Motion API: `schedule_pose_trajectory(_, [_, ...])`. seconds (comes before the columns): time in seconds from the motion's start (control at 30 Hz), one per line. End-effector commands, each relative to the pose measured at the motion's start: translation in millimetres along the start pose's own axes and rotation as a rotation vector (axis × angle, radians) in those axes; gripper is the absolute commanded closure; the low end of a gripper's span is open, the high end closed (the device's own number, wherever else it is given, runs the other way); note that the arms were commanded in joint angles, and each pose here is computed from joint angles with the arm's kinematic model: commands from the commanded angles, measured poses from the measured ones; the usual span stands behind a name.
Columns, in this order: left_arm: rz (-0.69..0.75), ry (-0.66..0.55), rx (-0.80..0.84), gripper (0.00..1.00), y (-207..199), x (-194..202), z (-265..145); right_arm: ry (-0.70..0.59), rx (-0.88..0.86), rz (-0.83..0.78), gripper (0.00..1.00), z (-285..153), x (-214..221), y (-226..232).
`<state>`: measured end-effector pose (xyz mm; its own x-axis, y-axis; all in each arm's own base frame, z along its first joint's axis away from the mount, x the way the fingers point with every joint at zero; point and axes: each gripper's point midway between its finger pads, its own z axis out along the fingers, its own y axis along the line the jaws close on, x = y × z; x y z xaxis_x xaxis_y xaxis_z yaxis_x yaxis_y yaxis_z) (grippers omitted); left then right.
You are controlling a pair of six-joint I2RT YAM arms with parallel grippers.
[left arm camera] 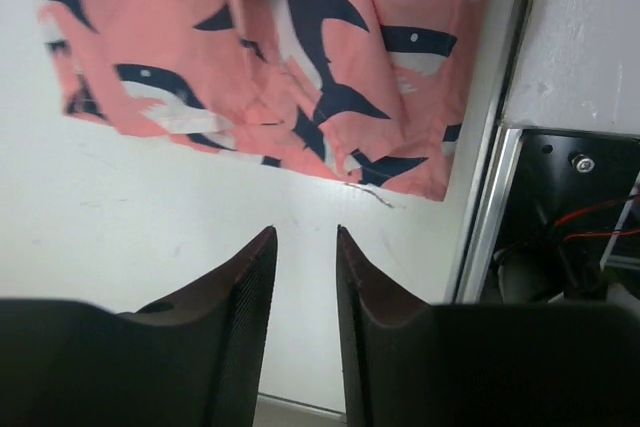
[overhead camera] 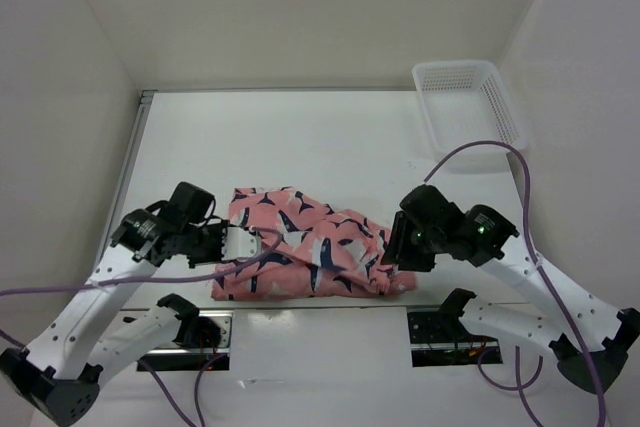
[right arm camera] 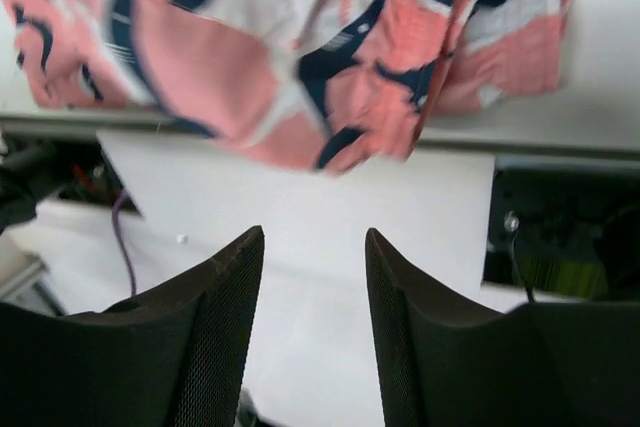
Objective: Fold and stack the shorts
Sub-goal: Fold the shorts
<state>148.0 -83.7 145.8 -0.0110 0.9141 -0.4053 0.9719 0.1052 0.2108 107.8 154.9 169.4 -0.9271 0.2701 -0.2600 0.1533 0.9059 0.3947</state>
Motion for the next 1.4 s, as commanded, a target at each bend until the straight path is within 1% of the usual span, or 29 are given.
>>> schedule_pose_trajectory(0.0, [0.095, -0.084, -0.102, 0.62, 3, -16, -41, 0.109, -0.080, -0.051, 0.49, -39, 19, 14])
schedule_pose_trajectory(0.07, [0.001, -0.123, -0.230, 0.60, 21, -24, -50, 0.046, -0.180, -0.052, 0.49, -66, 9, 31])
schedule_pose_trajectory(0.1, [-0.103, -0.160, -0.359, 0.56, 48, -32, -55, -0.022, -0.182, -0.078, 0.49, -73, -5, 35])
schedule_pose_trajectory(0.13, [-0.145, -0.182, -0.412, 0.49, 60, -35, -55, -0.075, -0.201, -0.109, 0.49, -85, -18, 43])
schedule_pose_trajectory(0.17, [-0.178, -0.214, -0.472, 0.45, 80, -41, -45, -0.116, -0.159, -0.117, 0.49, -73, -32, 48])
schedule_pose_trajectory(0.23, [-0.302, -0.179, -0.496, 0.41, 99, -35, -22, -0.098, -0.102, -0.179, 0.49, -35, -37, 50])
schedule_pose_trajectory(0.27, [-0.335, -0.114, -0.427, 0.41, 107, -32, 9, -0.120, -0.131, -0.187, 0.49, -16, -46, 66])
schedule_pose_trajectory(0.3, [-0.362, -0.061, -0.411, 0.41, 111, -24, 23, -0.071, -0.039, -0.190, 0.49, 21, -44, 58])
schedule_pose_trajectory(0.33, [-0.409, 0.003, -0.401, 0.41, 120, -14, 43, -0.074, 0.007, -0.153, 0.49, 36, -47, 55])
schedule_pose_trajectory(0.37, [-0.450, 0.036, -0.431, 0.41, 129, -6, 48, -0.076, 0.089, -0.121, 0.37, 53, -50, 45])
schedule_pose_trajectory(0.4, [-0.500, 0.070, -0.483, 0.40, 138, 4, 49, -0.161, 0.155, -0.084, 0.25, 56, -64, 34])
schedule_pose_trajectory(0.43, [-0.536, 0.084, -0.482, 0.38, 145, 10, 60, -0.200, 0.173, 0.004, 0.22, 57, -68, 30])
schedule_pose_trajectory(0.47, [-0.606, 0.087, -0.523, 0.36, 159, 20, 55, -0.242, 0.185, 0.046, 0.11, 61, -71, 23])
schedule_pose_trajectory(0.5, [-0.694, 0.056, -0.562, 0.28, 176, 17, 47, -0.317, 0.161, 0.102, 0.05, 53, -81, 18])
schedule_pose_trajectory(0.53, [-0.750, 0.044, -0.510, 0.28, 183, 18, 60, -0.337, 0.146, 0.165, 0.05, 53, -84, 14])
schedule_pose_trajectory(0.6, [-0.856, 0.012, -0.483, 0.24, 199, 29, 61, -0.324, 0.128, 0.232, 0.00, 66, -89, 0])
schedule_pose_trajectory(0.67, [-0.879, -0.037, -0.412, 0.17, 211, 22, 76, -0.272, 0.165, 0.239, 0.00, 88, -81, -16])
schedule_pose_trajectory(0.7, [-0.897, -0.008, -0.389, 0.17, 214, 30, 91, -0.246, 0.191, 0.244, 0.00, 98, -77, -22])
schedule_pose_trajectory(0.77, [-0.926, -0.051, -0.325, 0.17, 222, 27, 103, -0.211, 0.216, 0.210, 0.00, 115, -68, -32])
schedule_pose_trajectory(0.8, [-0.973, -0.018, -0.250, 0.13, 213, 40, 119, -0.206, 0.214, 0.211, 0.00, 127, -70, -32])
schedule_pose_trajectory(0.83, [-0.982, -0.072, -0.177, 0.10, 213, 29, 124, -0.202, 0.209, 0.203, 0.00, 135, -73, -33])
schedule_pose_trajectory(0.93, [-0.967, -0.131, -0.045, 0.10, 200, 19, 136, -0.122, 0.269, 0.168, 0.00, 162, -64, -43])
schedule_pose_trajectory(1.03, [-0.903, -0.177, -0.035, 0.10, 192, 10, 124, -0.078, 0.288, 0.152, 0.00, 176, -61, -46])
schedule_pose_trajectory(1.1, [-0.927, -0.141, -0.006, 0.10, 180, 22, 124, -0.086, 0.277, 0.153, 0.03, 177, -64, -43])
schedule_pose_trajectory(1.2, [-0.925, -0.120, 0.091, 0.16, 159, 25, 135, -0.079, 0.277, 0.150, 0.14, 179, -68, -47])
schedule_pose_trajectory(1.23, [-0.920, -0.127, 0.113, 0.25, 156, 24, 138, -0.068, 0.279, 0.163, 0.25, 182, -70, -47])
schedule_pose_trajectory(1.3, [-0.938, -0.099, 0.142, 0.39, 146, 28, 149, -0.050, 0.279, 0.133, 0.38, 185, -71, -45])
schedule_pose_trajectory(1.33, [-0.950, -0.065, 0.154, 0.50, 142, 33, 160, -0.043, 0.286, 0.124, 0.54, 190, -72, -45])
schedule_pose_trajectory(1.37, [-0.968, -0.020, 0.117, 0.77, 147, 43, 166, -0.046, 0.266, 0.107, 0.62, 191, -79, -36])
